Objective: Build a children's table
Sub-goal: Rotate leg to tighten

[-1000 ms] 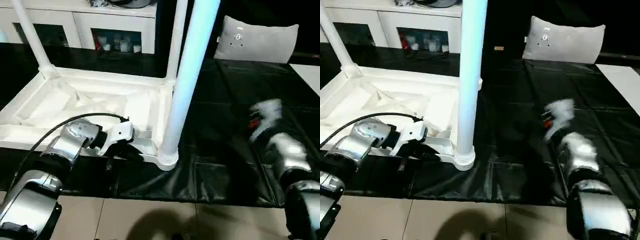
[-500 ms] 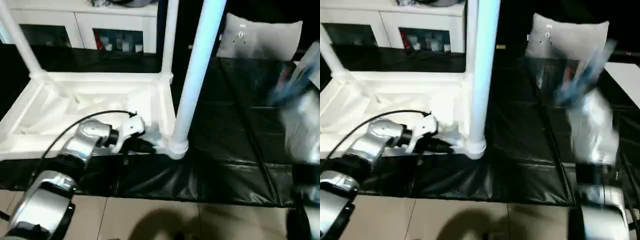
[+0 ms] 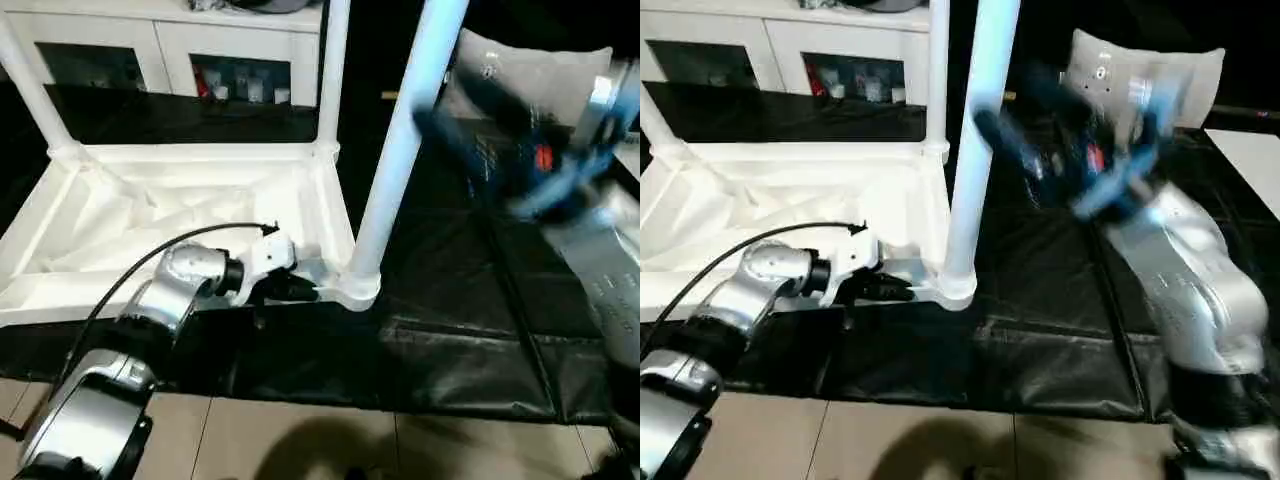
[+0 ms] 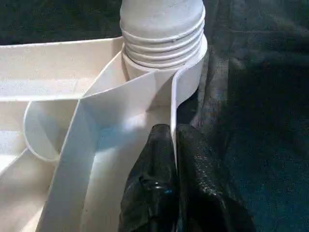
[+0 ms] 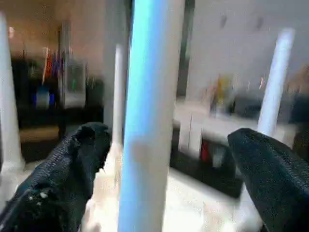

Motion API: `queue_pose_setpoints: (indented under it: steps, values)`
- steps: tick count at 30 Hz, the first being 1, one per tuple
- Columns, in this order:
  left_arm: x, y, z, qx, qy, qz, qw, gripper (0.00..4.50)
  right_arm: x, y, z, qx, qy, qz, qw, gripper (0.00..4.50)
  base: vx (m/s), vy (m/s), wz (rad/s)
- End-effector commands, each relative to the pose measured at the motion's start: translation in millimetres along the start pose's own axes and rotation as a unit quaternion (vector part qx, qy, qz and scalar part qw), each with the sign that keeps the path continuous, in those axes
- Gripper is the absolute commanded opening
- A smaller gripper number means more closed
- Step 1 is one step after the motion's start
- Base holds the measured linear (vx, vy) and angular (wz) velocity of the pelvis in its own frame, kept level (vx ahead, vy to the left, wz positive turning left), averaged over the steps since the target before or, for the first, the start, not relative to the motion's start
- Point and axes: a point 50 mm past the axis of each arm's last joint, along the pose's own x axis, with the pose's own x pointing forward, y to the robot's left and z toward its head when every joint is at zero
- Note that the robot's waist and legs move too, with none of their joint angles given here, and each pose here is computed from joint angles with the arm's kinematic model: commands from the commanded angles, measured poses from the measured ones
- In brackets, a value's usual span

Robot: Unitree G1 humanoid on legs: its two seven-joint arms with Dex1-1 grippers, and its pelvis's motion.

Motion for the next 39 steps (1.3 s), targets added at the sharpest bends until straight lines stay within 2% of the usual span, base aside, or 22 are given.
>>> queue_pose_setpoints:
  steps: [1,3,4,6,7,8,10,13,16,18,24,33,39]
  values:
    - [-2.1,-6.3,-8.7,-0.017,-0.002,-0.010,1.000,0.04,-7.8,-0.9,-8.1,-0.001,0.039,0.016,0.999,4.50,0.000,0.000,0.00]
    - [-2.7,-9.1,-8.9,-0.008,0.005,-0.027,1.000,0.04,-20.1,-0.5,-23.1,0.007,0.090,0.032,0.995,4.50,0.000,0.000,0.00]
    - [-2.7,-9.1,-8.9,-0.008,0.005,-0.027,1.000,0.04,-20.1,-0.5,-23.1,0.007,0.090,0.032,0.995,4.50,0.000,0.000,0.00]
    - [-3.4,-12.9,-14.1,0.017,0.044,-0.045,0.998,0.04,-30.5,3.0,-49.5,0.000,0.172,0.060,0.983,4.50,0.000,0.000,0.00]
    - [-3.4,-12.9,-14.1,0.017,0.044,-0.045,0.998,0.04,-30.5,3.0,-49.5,0.000,0.172,0.060,0.983,4.50,0.000,0.000,0.00]
    - [-3.7,-13.6,-15.7,0.027,0.059,-0.050,0.997,0.04,-32.8,4.4,-60.7,-0.004,0.198,0.071,0.978,4.50,0.000,0.000,0.00]
    - [-3.7,-13.5,-15.6,0.028,0.061,-0.050,0.996,0.04,-32.9,4.2,-63.8,-0.006,0.203,0.073,0.976,4.50,0.000,0.000,0.00]
    - [-3.5,-9.0,-13.7,0.019,0.062,-0.026,0.998,0.04,-29.4,4.6,-76.5,-0.009,0.223,0.087,0.971,4.50,0.000,0.000,0.00]
    - [-4.6,-8.4,-14.0,0.017,0.062,-0.024,0.998,0.04,-30.0,7.2,-82.7,-0.017,0.241,0.108,0.964,4.50,0.000,0.000,0.00]
    - [-6.9,-9.7,-15.9,0.011,0.067,-0.038,0.997,0.45,-30.4,6.2,-87.7,-0.021,0.250,0.115,0.961,4.50,0.000,0.000,0.00]
    - [-9.6,-7.5,-17.3,0.011,0.074,-0.028,0.997,0.98,-30.3,1.7,-92.6,-0.025,0.254,0.115,0.960,4.50,0.000,0.000,0.00]
    - [-10.9,-7.6,-17.5,-0.002,0.070,-0.045,0.997,0.98,-32.0,1.8,-97.4,-0.024,0.257,0.123,0.958,4.50,0.000,0.000,0.00]
    - [-8.5,-4.7,-20.3,-0.009,0.078,-0.044,0.996,0.38,-30.5,0.7,-100.2,-0.022,0.256,0.129,0.958,4.50,0.000,0.000,0.00]
